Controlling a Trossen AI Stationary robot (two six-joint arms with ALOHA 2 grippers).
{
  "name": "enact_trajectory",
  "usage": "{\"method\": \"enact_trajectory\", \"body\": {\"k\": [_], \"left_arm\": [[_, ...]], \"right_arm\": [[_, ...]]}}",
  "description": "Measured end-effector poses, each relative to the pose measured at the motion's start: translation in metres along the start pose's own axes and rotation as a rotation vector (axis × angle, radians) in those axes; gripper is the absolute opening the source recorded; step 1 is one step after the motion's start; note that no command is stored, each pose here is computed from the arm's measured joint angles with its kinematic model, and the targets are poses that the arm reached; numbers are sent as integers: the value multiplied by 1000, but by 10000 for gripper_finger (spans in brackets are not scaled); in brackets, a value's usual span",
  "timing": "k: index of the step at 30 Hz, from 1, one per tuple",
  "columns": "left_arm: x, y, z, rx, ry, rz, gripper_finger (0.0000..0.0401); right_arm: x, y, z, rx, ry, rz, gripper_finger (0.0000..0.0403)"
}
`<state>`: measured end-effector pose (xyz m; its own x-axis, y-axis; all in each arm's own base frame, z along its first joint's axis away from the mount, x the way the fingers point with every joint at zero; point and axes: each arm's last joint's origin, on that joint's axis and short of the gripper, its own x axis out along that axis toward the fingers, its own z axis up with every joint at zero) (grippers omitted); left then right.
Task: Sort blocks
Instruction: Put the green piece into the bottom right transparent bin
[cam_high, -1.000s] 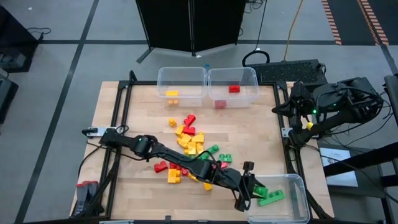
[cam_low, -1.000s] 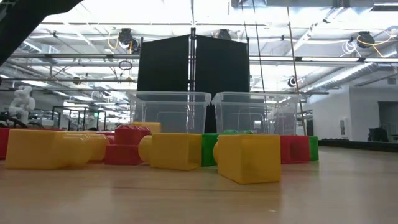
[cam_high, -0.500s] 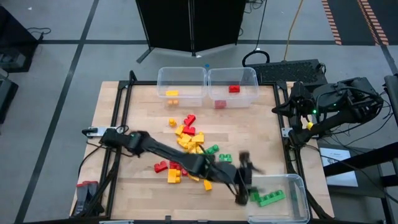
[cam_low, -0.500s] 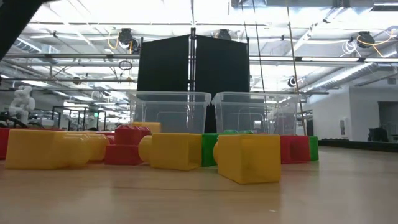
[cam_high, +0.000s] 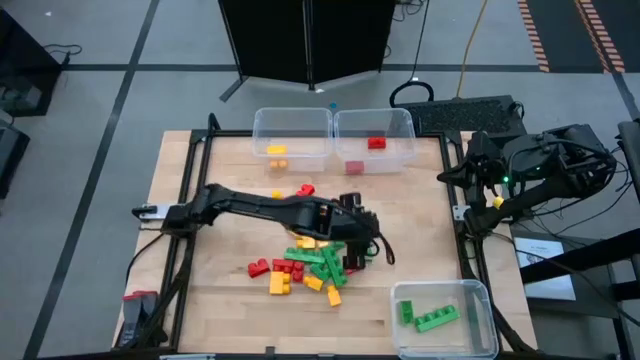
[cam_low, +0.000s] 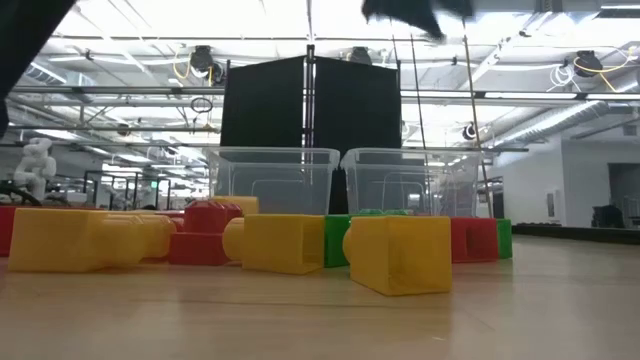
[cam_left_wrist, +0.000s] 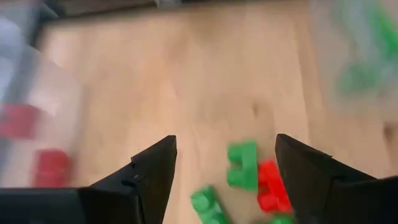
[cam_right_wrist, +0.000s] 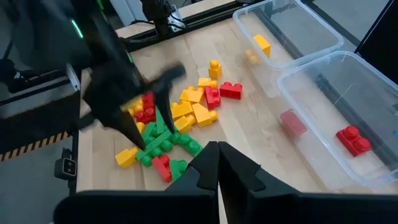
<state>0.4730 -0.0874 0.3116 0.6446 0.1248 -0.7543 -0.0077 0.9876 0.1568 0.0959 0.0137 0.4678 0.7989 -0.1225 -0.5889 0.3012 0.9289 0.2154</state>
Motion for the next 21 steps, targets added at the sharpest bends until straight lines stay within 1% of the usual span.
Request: {"method": "enact_trajectory", "body": {"k": [2,4,9,11,15,19,21], "left_arm": [[23,-5,-9,29,30,-33,244],[38,-9,-18,66,64,-61,244],[70,-17,-36,117,101,-131,244],[78,-19,-35,128,44,-138,245],[86,-19,-34,164,1,-139,244],[103,-16,-41,162,26,-148,244],[107,-13,-43,157,37,-156,245]], "right_arm": [[0,0,-1,-6,6,-3,2],[0,-1,-2,-9,16,-8,2],[0,-2,-3,-14,27,-15,2],[0,-2,-3,-26,27,-15,2],[0,-2,-3,-36,28,-15,2],[0,-2,-3,-36,28,-15,2],[0,-2,-3,-36,29,-15,2]]}}
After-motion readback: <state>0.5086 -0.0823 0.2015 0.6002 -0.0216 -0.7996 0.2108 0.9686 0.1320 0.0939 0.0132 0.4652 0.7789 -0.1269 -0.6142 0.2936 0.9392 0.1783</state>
